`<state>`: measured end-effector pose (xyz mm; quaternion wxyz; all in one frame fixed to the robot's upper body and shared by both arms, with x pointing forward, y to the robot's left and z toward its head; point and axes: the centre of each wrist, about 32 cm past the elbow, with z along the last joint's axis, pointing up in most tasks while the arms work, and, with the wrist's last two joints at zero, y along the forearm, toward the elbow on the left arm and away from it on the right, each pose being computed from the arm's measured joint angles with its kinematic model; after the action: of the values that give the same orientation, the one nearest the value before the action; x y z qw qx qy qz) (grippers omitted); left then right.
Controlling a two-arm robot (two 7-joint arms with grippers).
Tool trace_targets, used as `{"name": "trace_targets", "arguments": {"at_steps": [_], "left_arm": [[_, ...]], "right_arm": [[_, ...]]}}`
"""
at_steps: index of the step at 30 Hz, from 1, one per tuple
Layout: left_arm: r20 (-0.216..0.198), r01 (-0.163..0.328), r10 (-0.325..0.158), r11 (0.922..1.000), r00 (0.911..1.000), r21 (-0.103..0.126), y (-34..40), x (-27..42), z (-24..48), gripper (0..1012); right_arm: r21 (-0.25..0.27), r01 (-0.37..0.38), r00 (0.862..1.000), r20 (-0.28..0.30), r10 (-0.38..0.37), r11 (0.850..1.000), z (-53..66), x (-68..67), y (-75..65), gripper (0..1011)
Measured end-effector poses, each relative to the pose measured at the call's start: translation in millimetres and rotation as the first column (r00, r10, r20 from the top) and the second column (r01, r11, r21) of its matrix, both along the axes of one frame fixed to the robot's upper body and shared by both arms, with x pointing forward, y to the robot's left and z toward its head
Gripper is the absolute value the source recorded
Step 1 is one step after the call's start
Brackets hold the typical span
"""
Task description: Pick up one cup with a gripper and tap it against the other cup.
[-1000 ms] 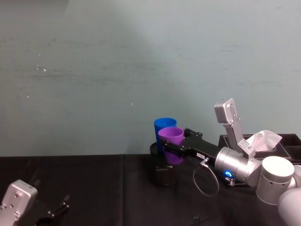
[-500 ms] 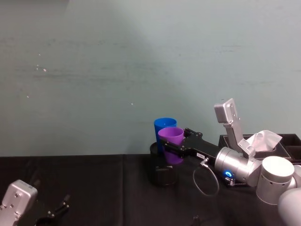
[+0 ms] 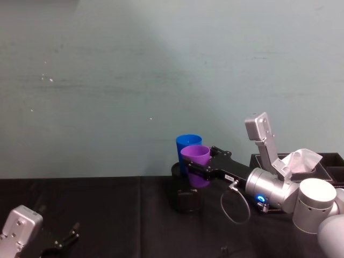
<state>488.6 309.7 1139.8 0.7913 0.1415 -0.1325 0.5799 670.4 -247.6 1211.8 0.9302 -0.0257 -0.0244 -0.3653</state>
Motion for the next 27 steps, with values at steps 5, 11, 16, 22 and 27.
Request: {"name": "trace_targets", "arguments": {"at_steps": [5,11,16,22,27], "left_arm": [[0.0,0.0,0.0,1.0,1.0,0.0,0.0,0.0,0.0,1000],[0.0,0.0,0.0,1.0,1.0,0.0,0.0,0.0,0.0,1000],[0.0,0.0,0.0,1.0,1.0,0.0,0.0,0.0,0.0,1000],[0.0,0.0,0.0,1.0,1.0,0.0,0.0,0.0,0.0,1000],[0.0,0.0,0.0,1.0,1.0,0.0,0.0,0.0,0.0,1000]], "right_arm": [[0.0,0.0,1.0,0.0,0.0,1.0,0.0,0.0,0.0,732],[0.0,0.0,1.0,0.0,0.0,1.0,0.0,0.0,0.0,732],[0.0,0.0,1.0,0.0,0.0,1.0,0.0,0.0,0.0,732],[0.0,0.0,1.0,0.0,0.0,1.0,0.0,0.0,0.0,732],[0.005,-0.009,1.0,0.002,0.009,1.0,-1.1,-0.8,-0.5,732]]}}
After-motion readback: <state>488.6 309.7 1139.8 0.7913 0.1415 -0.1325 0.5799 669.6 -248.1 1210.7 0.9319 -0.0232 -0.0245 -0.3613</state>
